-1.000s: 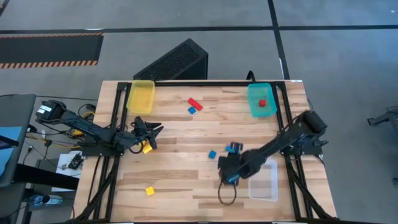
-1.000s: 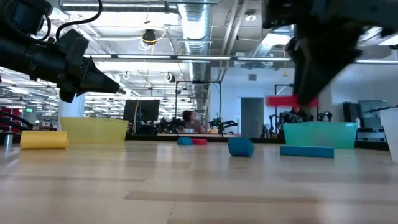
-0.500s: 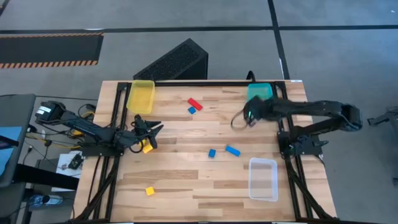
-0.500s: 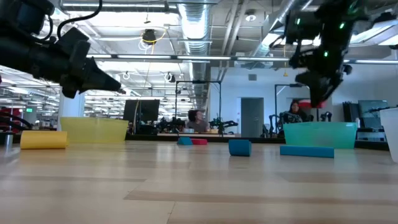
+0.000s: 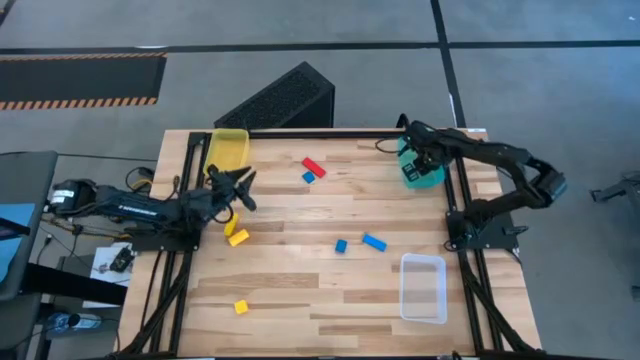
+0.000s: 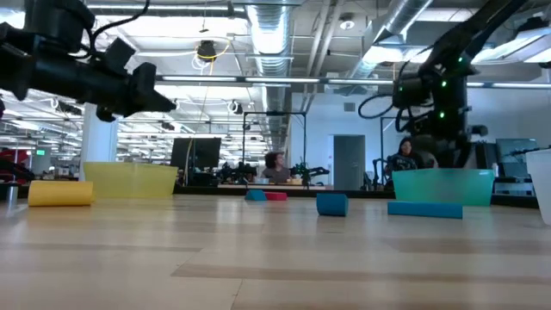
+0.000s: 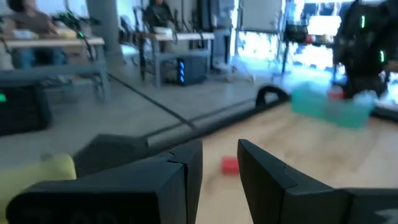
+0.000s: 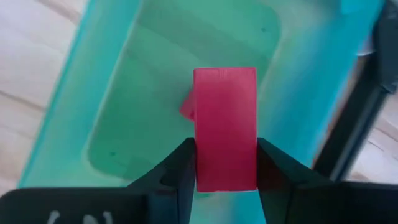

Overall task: Sort & place blocks by color
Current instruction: Put the bottom red block into the light blue bin, then put the red block into the light blue bin

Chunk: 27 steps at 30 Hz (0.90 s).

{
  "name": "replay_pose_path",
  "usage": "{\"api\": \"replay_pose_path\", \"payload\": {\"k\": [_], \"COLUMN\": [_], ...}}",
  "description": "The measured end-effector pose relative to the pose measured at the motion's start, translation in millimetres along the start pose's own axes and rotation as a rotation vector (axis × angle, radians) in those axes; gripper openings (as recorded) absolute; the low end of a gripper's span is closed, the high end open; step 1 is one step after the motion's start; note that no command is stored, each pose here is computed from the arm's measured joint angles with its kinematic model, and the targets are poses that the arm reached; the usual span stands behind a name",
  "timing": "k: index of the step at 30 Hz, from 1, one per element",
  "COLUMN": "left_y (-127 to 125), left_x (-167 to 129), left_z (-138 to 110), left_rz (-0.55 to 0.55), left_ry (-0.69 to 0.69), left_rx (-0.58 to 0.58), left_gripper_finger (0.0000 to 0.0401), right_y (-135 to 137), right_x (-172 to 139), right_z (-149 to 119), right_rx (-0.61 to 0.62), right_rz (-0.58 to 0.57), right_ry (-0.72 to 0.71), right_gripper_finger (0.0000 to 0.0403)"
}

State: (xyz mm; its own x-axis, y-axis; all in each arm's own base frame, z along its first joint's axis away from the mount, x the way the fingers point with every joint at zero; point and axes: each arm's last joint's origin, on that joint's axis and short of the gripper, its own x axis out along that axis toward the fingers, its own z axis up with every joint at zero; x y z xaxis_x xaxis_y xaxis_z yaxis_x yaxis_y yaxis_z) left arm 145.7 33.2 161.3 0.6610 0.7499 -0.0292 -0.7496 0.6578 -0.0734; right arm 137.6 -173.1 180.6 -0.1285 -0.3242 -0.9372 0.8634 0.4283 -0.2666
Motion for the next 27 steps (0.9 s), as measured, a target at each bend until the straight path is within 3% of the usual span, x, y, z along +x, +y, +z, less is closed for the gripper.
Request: {"api": "replay_pose_path", "payload": {"k": [7, 13, 22, 27], "left_y": [12, 13, 13, 1], "left_x": [17, 34, 57, 87], "left_z": [22, 40, 55, 56], "left_rz": [-0.045, -0.111, -0.124, -0.256], "left_ry": [-0.104, -0.058, 0.043, 0.106], "left_rx": [-0.013, 0.018, 0.009, 0.033], "left_gripper_finger": [0.0091, 0.0094, 0.0149, 0.0182], "right_y": [5, 7, 12, 18], "right_x": [23, 23, -32, -64], "right_z": [9, 13, 7, -1], "right_rx": [-0.051, -0.051, -0.058, -0.044], "right_rz": [0.059, 0.073, 0.153, 0.235], "right_ry": [0.053, 0.011, -0.275, -0.490], "right_gripper_finger": [0.0191, 0.0235, 0.0238, 0.0229]}}
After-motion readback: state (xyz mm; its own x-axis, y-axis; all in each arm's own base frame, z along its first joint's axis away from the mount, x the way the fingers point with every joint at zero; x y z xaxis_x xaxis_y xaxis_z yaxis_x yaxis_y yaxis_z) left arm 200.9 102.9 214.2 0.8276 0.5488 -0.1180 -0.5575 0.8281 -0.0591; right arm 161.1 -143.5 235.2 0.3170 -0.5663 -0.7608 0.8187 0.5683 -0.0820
